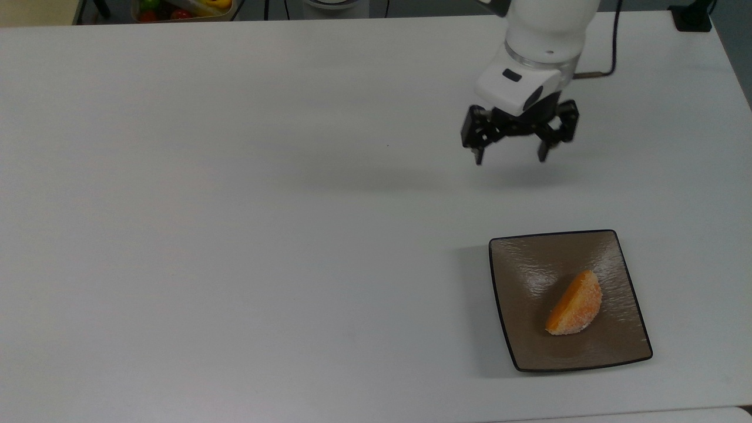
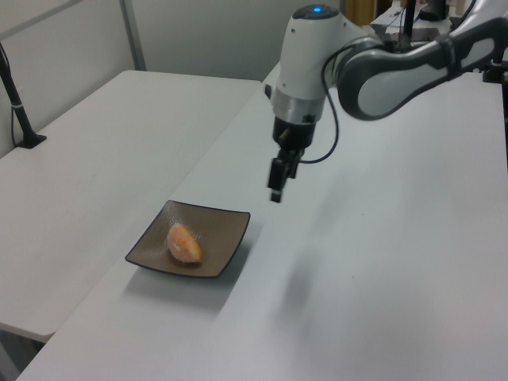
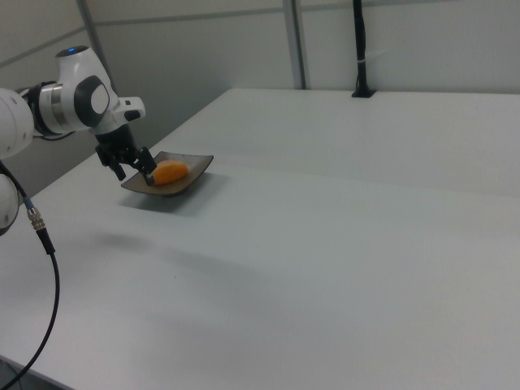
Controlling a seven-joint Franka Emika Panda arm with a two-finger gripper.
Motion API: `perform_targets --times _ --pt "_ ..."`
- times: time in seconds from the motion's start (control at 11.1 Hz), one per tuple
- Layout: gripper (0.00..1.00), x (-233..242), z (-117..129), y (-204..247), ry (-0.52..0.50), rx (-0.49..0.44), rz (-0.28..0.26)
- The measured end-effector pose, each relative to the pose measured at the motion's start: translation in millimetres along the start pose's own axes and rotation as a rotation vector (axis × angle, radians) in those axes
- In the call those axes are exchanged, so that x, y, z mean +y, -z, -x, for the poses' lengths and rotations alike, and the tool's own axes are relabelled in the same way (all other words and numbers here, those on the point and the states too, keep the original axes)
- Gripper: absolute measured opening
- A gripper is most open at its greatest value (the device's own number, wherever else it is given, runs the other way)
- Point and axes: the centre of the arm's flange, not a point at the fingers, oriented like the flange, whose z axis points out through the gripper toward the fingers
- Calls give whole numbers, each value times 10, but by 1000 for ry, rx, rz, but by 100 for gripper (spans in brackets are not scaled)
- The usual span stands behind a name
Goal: Bread is placed on a ceramic plate
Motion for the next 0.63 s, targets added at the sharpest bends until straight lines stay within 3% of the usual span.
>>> perform_targets --times 0.45,0.63 --pt "100 625 415 443 134 -229 97" --pt "100 1004 478 872 94 -234 107"
